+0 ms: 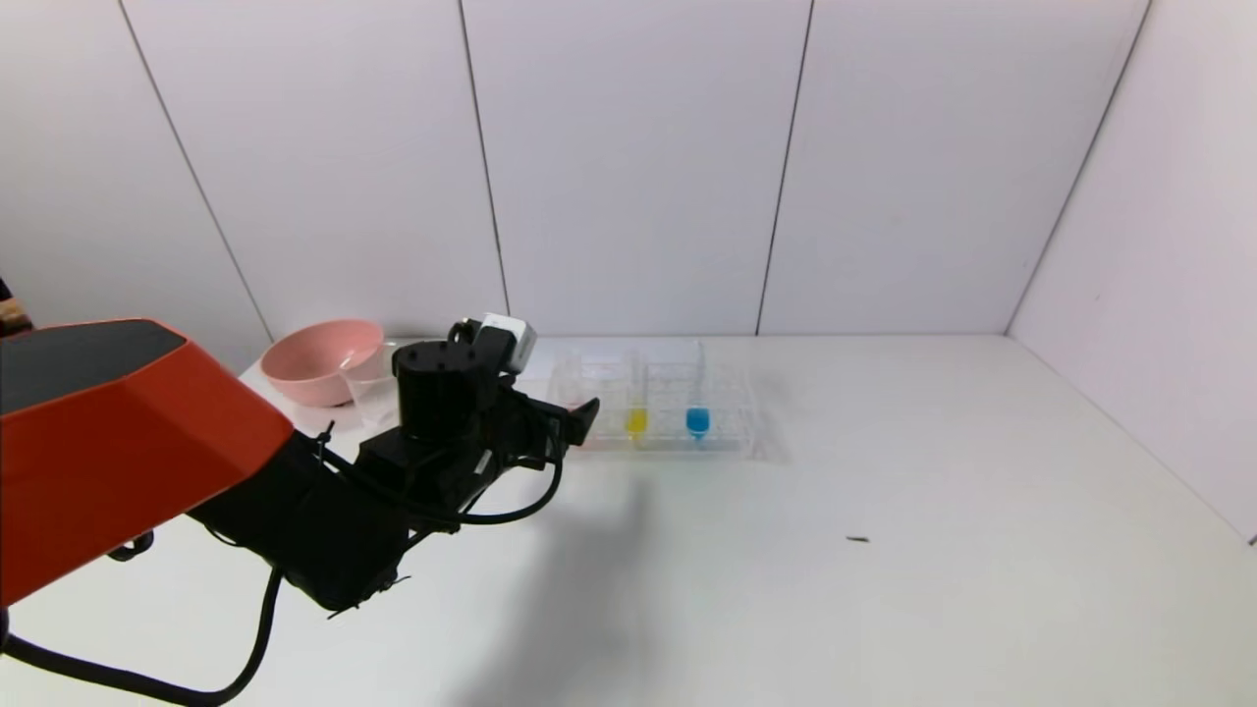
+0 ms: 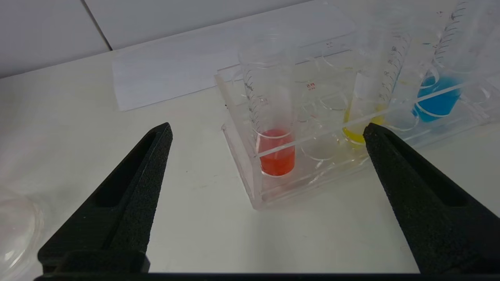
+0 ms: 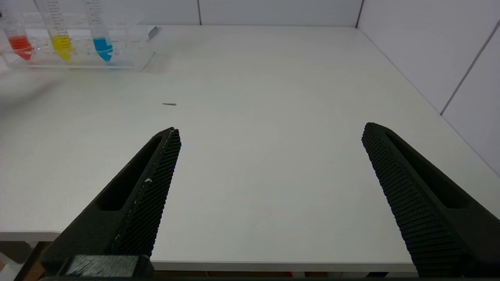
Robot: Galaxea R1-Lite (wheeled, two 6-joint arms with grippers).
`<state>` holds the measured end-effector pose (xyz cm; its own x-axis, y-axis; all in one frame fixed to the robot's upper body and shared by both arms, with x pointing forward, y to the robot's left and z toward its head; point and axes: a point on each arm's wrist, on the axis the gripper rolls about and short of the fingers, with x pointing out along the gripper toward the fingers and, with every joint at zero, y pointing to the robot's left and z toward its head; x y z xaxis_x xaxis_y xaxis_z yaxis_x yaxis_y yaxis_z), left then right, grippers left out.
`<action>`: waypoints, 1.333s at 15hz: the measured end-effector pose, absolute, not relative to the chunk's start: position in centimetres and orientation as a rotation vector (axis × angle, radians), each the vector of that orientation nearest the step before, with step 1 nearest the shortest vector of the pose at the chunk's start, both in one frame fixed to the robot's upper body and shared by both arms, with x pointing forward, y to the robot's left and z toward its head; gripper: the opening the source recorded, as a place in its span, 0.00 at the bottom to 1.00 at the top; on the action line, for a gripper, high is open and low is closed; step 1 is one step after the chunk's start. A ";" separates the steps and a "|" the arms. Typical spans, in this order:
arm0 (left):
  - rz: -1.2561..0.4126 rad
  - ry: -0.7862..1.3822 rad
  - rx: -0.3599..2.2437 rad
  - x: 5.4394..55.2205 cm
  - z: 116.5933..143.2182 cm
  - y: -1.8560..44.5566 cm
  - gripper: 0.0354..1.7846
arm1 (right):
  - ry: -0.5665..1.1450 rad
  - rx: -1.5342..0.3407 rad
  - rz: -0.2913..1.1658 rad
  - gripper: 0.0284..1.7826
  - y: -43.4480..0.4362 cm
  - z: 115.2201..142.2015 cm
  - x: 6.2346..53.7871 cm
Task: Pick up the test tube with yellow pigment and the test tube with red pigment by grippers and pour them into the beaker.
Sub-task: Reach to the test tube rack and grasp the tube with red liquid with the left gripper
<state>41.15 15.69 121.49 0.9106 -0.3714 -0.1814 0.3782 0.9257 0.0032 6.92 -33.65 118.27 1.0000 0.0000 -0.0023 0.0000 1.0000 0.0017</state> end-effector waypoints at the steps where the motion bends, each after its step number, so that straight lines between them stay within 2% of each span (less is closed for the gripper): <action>1: -0.385 0.179 0.039 41.5 121.3 15.5 0.96 | 0.002 0.002 0.000 0.95 -33.6 118.3 6.9; 20: -0.347 0.129 0.014 43.9 119.7 14.7 0.96 | 0.002 0.002 0.000 0.95 -33.6 118.3 6.9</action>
